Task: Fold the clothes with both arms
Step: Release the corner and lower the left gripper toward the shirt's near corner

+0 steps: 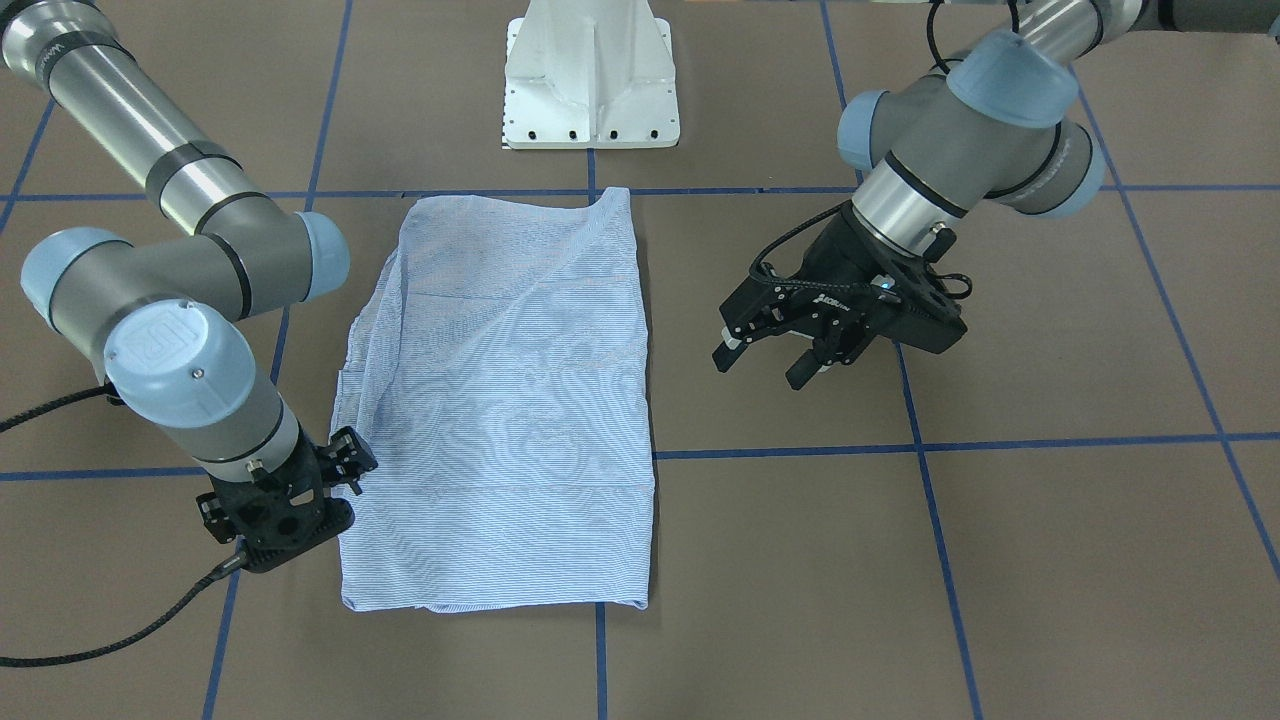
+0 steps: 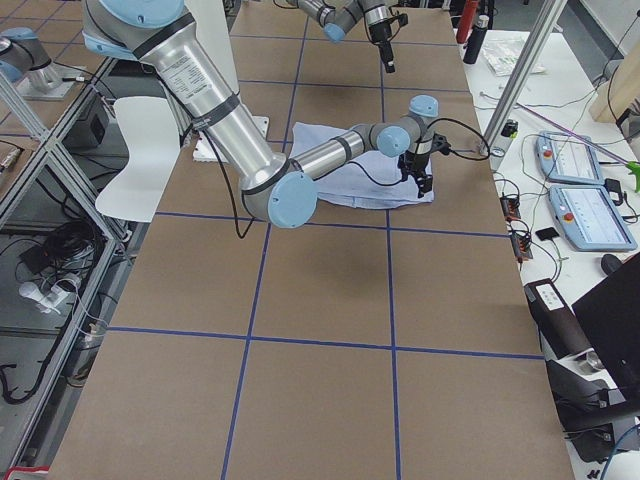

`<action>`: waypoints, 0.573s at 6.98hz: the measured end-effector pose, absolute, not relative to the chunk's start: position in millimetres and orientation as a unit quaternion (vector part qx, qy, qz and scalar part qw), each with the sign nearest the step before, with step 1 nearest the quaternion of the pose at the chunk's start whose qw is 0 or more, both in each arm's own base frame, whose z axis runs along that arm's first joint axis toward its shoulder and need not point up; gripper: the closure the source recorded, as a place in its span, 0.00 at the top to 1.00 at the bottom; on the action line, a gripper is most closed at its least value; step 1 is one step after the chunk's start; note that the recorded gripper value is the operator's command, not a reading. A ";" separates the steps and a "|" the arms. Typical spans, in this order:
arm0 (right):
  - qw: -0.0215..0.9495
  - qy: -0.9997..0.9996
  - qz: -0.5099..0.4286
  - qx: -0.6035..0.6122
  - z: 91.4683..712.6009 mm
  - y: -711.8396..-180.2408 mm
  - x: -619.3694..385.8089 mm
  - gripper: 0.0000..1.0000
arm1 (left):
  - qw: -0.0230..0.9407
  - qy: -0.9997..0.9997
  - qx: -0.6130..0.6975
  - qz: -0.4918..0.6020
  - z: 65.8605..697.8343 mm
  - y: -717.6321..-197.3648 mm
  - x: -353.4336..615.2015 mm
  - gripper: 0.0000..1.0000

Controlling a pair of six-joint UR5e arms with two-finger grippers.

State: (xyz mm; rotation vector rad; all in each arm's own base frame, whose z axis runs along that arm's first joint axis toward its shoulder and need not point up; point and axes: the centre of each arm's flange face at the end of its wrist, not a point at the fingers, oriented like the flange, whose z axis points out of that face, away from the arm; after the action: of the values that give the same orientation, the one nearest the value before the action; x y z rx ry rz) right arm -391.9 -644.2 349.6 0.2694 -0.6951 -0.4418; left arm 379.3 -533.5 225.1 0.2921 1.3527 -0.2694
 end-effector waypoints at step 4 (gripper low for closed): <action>0.876 -0.472 -0.092 0.043 306.2 -543.8 -345.0 1.00 | 0.746 0.647 -0.019 -0.157 233.6 -384.0 457.4 0.99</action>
State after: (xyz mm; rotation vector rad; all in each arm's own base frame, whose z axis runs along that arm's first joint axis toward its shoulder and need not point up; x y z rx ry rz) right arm -345.0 -543.8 306.2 0.0901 -0.9848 -0.1923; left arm 457.4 -384.0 233.6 -0.0415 1.4166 -0.3443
